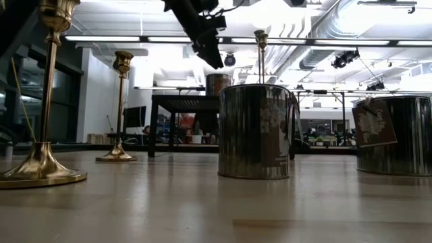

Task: Pick & Place candle stick holders
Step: Put the white scented candle on the shelf

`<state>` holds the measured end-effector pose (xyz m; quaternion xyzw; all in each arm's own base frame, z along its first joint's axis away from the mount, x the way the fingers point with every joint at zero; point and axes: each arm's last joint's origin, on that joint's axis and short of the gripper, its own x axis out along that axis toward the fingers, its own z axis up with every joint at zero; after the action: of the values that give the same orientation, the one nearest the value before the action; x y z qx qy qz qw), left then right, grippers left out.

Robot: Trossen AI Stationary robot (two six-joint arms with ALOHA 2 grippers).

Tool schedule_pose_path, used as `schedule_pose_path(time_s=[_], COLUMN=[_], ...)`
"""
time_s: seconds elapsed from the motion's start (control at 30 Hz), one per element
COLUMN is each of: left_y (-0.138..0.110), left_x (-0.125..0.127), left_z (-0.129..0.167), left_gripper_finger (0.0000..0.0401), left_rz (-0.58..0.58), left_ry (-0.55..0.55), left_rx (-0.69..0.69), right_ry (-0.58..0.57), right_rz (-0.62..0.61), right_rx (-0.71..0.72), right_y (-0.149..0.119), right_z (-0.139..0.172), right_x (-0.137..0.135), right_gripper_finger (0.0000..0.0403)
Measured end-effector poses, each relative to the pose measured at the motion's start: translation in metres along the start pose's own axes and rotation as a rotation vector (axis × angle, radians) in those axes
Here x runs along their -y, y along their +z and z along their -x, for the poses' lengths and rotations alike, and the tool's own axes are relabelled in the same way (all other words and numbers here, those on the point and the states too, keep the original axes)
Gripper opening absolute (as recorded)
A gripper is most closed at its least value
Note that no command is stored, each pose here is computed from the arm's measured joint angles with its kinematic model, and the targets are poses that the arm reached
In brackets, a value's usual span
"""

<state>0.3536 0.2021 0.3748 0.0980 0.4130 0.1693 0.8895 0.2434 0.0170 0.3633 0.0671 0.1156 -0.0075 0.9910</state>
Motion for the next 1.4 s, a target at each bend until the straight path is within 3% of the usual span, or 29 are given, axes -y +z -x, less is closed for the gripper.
schedule_pose_path(time_s=[0.37,0.73,1.0,1.4], left_y=[-0.010,-0.037,-0.075,-0.158], left_x=[0.004,0.021,0.041,0.074], left_z=[0.055,0.112,0.143,0.189], left_gripper_finger=[0.0390,0.0390,0.0390,0.0390], left_rz=[0.087,0.163,0.215,0.246], left_ry=[0.003,-0.041,-0.044,0.003], left_rx=[-0.074,-0.216,-0.198,-0.015], right_ry=[0.000,0.000,0.000,0.000], right_rz=[0.000,0.000,0.000,0.000], right_rx=[0.000,0.000,0.000,0.000], right_y=[0.000,0.000,0.000,0.000], right_z=[0.000,0.000,0.000,0.000], right_x=[0.000,0.000,0.000,0.000], right_gripper_finger=[0.0174,0.0174,0.0174,0.0174])
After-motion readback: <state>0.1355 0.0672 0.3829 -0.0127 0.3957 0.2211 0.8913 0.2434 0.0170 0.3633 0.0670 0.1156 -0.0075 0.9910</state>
